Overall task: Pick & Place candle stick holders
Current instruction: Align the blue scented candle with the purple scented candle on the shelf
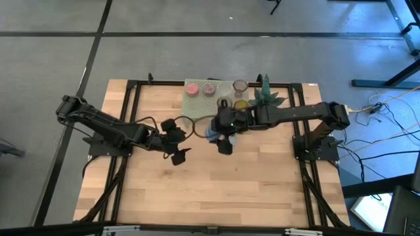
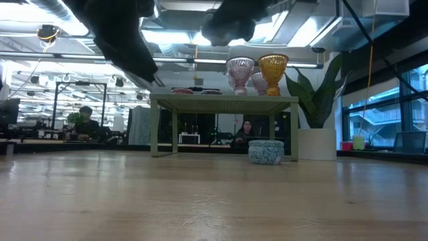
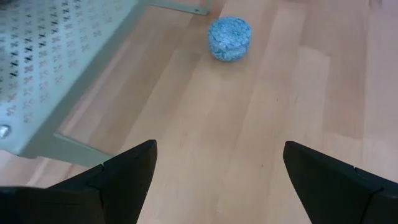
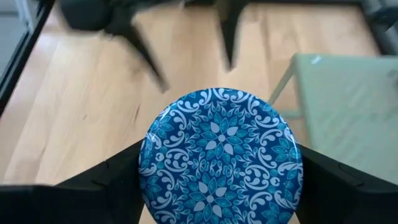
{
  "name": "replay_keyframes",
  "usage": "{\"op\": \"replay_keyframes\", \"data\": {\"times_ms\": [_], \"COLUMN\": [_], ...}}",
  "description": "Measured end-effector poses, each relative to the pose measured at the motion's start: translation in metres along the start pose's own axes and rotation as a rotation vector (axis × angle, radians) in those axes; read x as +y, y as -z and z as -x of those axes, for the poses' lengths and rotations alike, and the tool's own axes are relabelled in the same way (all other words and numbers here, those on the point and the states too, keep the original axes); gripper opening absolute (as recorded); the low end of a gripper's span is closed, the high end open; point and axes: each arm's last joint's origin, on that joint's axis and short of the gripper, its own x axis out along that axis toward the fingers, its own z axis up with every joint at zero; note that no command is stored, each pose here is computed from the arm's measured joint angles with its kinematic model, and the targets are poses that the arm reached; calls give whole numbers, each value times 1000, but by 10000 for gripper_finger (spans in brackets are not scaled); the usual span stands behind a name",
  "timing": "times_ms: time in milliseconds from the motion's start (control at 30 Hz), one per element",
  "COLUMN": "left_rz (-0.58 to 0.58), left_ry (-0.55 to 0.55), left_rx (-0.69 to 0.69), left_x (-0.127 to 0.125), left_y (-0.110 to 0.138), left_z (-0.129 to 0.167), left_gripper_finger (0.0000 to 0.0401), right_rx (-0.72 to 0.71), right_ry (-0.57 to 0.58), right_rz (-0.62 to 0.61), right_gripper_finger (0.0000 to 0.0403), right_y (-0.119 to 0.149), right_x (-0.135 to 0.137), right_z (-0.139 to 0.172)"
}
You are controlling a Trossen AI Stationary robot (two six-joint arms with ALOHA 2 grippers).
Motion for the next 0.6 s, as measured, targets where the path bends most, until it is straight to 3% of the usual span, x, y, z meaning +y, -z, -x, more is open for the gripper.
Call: {"op": "replay_keyframes", "data": {"times_ms": [167,300,433,600], "left_rz": [127,309,423,554], "left_ry": [21,91,242,411], "left_rx": [6,-12,-115,-173], "left_x": [6,8,1,-5], "left_y": [-4,-12,-27,-40], "left_z": [-4,-7,-5,0], "left_gripper_finger": [347,340,320,287], "right_rx": [70,105,137,186], "right_ry": [-29,-38,-46,59], "right_rz": [1,-25,0,48], "right_gripper_finger": [311,311,311,311], "right_y": [8,12,19,28], "right_x": [23,36,47,54], "right_z": [1,3,2,2]}}
